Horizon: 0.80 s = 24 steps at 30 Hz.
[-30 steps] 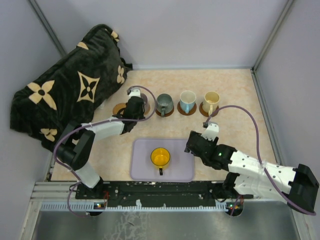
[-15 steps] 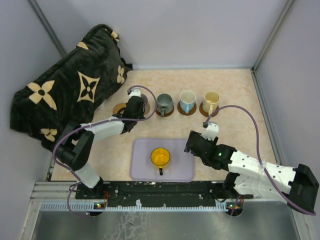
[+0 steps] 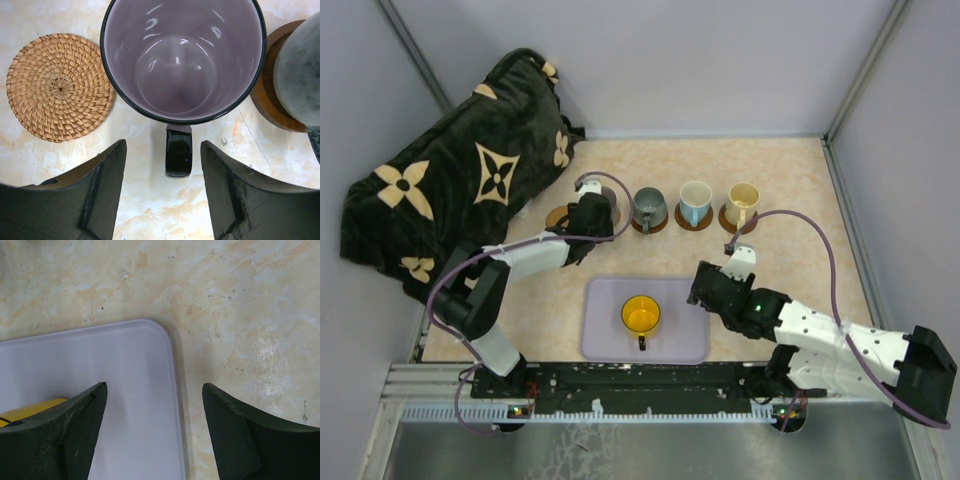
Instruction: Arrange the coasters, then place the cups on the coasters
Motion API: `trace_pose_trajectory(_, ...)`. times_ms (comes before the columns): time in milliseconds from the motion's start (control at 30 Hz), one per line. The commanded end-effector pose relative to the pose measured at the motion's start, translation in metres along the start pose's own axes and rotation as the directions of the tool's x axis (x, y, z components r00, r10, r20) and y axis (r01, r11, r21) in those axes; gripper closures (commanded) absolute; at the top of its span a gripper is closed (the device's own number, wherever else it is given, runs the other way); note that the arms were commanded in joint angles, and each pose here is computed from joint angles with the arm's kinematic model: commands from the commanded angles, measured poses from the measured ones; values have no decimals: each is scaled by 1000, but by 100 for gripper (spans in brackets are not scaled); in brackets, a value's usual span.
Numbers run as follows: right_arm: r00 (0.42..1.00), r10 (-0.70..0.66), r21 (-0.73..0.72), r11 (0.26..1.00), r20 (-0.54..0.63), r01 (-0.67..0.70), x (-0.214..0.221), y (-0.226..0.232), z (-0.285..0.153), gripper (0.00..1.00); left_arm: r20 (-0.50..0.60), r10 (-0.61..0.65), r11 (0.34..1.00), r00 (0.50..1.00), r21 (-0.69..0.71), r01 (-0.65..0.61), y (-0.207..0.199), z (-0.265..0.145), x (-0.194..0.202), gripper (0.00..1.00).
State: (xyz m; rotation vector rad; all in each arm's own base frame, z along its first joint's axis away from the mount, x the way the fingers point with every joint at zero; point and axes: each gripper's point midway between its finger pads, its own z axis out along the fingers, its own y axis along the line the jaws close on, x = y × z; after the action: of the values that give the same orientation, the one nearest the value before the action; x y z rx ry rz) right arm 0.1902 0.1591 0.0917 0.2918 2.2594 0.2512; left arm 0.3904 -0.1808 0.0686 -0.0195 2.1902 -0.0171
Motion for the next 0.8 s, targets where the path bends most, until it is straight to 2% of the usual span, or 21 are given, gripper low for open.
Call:
trace_pose_trajectory(0,1000,16,-14,1000,24,-16,-5,6,0,23,37,-23,1000,999,-6,23,-4,-3,-18,32)
trace_pose_trajectory(367,998,1,6,1000,58,-1,-16,4,-2,22,87,-48,999,995,10,47,9,-44,-43,21)
trace_pose_trajectory(533,997,-11,24,1000,82,9,-35,5,-2,21,98,-53,998,994,30,50,18,-81,-46,20)
trace_pose_trajectory(767,997,-33,33,999,68,30,-42,9,2,21,81,-10,988,997,153,-2,5,-144,-25,20)
